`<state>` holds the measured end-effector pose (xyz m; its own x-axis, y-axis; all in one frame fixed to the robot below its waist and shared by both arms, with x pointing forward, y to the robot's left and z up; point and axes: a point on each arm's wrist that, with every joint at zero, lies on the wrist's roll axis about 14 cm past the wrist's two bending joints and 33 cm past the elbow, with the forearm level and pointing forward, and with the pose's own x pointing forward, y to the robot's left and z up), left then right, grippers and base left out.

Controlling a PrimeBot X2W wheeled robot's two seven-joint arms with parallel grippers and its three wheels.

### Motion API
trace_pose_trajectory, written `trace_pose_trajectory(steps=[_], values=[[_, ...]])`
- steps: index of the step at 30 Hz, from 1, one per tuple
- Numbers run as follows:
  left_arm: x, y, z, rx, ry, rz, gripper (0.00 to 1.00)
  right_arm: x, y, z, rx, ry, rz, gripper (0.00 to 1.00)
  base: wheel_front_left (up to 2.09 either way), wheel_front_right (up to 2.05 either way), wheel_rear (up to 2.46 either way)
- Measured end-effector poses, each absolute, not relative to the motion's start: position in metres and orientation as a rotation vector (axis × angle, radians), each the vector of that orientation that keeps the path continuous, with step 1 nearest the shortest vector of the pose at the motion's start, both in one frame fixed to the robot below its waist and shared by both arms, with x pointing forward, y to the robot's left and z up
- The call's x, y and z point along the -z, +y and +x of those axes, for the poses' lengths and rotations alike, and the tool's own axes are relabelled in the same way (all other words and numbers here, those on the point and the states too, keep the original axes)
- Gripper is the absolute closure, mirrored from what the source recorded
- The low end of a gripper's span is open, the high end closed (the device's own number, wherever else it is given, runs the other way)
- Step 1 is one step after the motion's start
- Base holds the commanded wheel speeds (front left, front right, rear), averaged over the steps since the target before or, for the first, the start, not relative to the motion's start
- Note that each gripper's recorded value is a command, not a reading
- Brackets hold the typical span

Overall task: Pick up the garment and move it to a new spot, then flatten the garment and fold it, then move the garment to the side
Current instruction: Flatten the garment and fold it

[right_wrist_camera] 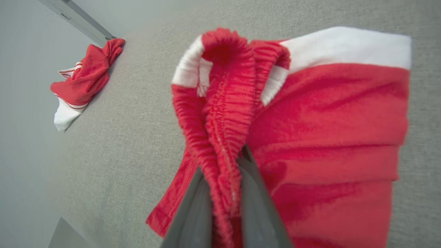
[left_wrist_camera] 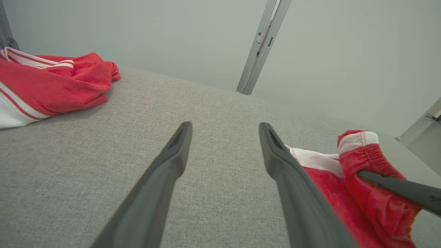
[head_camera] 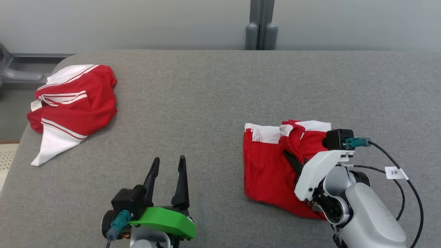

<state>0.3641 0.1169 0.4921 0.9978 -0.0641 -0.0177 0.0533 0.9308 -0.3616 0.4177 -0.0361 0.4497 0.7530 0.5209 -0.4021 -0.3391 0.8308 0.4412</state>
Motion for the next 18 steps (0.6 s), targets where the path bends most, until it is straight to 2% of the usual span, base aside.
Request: trace_pose_trajectory(steps=[4, 5, 6, 7, 18], values=[[-0.490, 0.125, 0.361, 0.031, 0.031, -0.374, 0.00, -0.438, -0.026, 0.421, -0.487, 0.563, 0.350, 1.00, 0.00, 0.00, 0.00], [-0.490, 0.126, 0.360, 0.024, 0.032, -0.375, 0.00, -0.437, -0.022, 0.422, -0.493, 0.566, 0.348, 0.87, 0.00, 0.00, 0.00], [-0.489, 0.128, 0.359, 0.019, 0.033, -0.375, 0.00, -0.437, -0.018, 0.423, -0.502, 0.565, 0.343, 0.56, 0.00, 0.00, 0.00], [-0.488, 0.129, 0.359, 0.014, 0.035, -0.375, 0.00, -0.437, -0.013, 0.423, -0.515, 0.563, 0.337, 0.00, 0.00, 0.00, 0.00], [-0.488, 0.126, 0.357, 0.023, 0.034, -0.381, 0.00, -0.455, 0.022, 0.412, -0.623, 0.494, 0.360, 0.00, 0.00, 0.00, 0.00]])
